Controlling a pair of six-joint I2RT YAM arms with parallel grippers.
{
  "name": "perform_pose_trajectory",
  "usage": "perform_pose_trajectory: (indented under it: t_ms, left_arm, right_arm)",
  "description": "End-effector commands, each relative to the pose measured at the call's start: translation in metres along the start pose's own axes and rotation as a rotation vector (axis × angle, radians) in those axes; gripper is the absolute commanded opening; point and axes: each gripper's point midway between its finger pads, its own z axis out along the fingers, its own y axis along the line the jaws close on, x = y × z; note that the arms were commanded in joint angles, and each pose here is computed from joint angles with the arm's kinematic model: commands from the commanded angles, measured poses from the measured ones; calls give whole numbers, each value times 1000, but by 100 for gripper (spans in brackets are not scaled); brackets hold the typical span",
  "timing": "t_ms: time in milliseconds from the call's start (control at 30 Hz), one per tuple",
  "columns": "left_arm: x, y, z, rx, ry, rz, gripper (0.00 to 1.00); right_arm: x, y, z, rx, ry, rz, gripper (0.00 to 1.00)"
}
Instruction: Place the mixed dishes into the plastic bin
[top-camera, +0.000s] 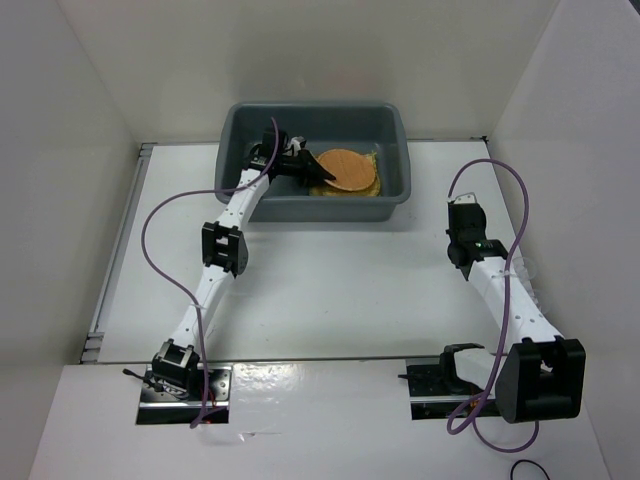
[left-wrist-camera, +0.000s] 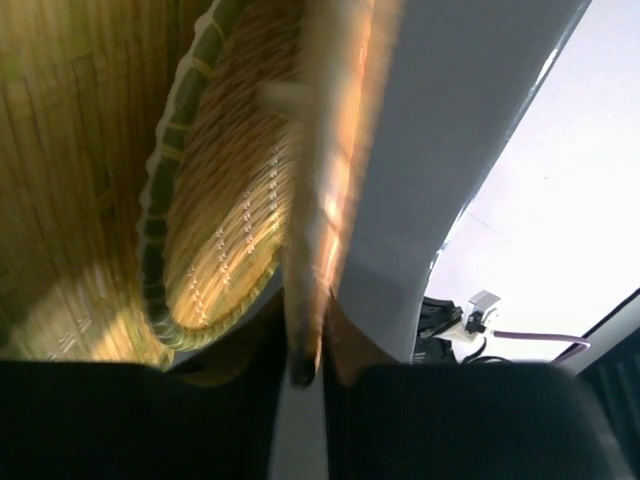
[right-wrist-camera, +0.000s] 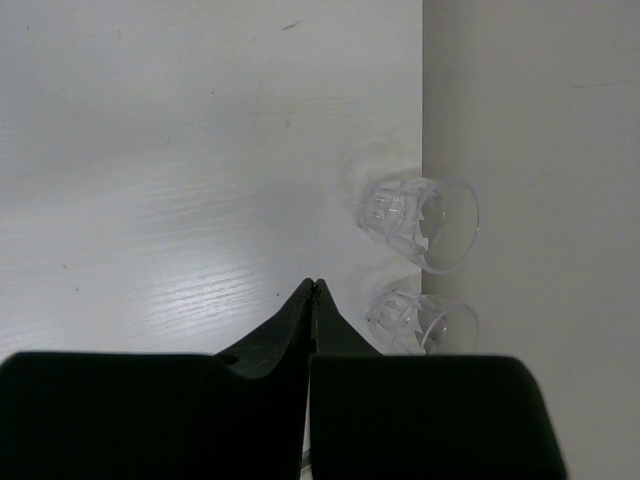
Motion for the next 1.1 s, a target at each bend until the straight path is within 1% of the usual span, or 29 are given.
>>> perform_pose_trajectory:
  t_ms: [0, 67, 100, 167, 200, 267, 300, 367, 433, 767, 833, 900, 933, 1000, 1067]
  left_arm:
    - [11, 2, 8, 34, 56, 37, 26]
    - [12, 4, 8, 29, 58, 37, 33]
    - [12, 5, 8, 24, 61, 27, 38]
    - [13, 7, 8, 19, 63, 30, 43]
    - [13, 7, 8, 19, 63, 30, 48]
    - [14, 6, 7, 23, 71, 30, 53]
    - [19, -1, 9, 27, 77, 41, 56]
    - [21, -5, 7, 27, 78, 42, 68]
    - [24, -9, 5, 30, 88, 39, 100]
    - [46, -56, -17, -10, 68, 45, 100]
    - [59, -74, -21, 16, 104, 38, 100]
    - [75, -86, -17, 40, 152, 43, 100]
    - [75, -86, -17, 40, 152, 43, 100]
    - [84, -101, -19, 57, 167, 50, 100]
    - [92, -103, -17, 62, 196, 41, 100]
  right_arm:
    - [-10, -3, 1, 30, -36, 38, 0]
    - [-10, -3, 1, 30, -36, 38, 0]
    - [-10, -3, 1, 30, -36, 38, 0]
    - [-10, -3, 1, 30, -36, 38, 0]
    - [-10, -3, 1, 30, -36, 38, 0]
    - [-10, -3, 1, 30, -36, 38, 0]
    - [-10, -3, 1, 30, -36, 38, 0]
    - [-10, -3, 1, 30, -36, 38, 0]
    - [-10, -3, 1, 30, -36, 38, 0]
    - [-11, -7, -2, 42, -49, 48, 0]
    - [-11, -7, -2, 42, -49, 48, 0]
    - [-15, -6, -5, 41, -69, 53, 0]
    - [-15, -6, -5, 40, -69, 52, 0]
    - [-17, -4, -5, 35, -74, 47, 0]
    - [-18, -5, -7, 37, -82, 52, 0]
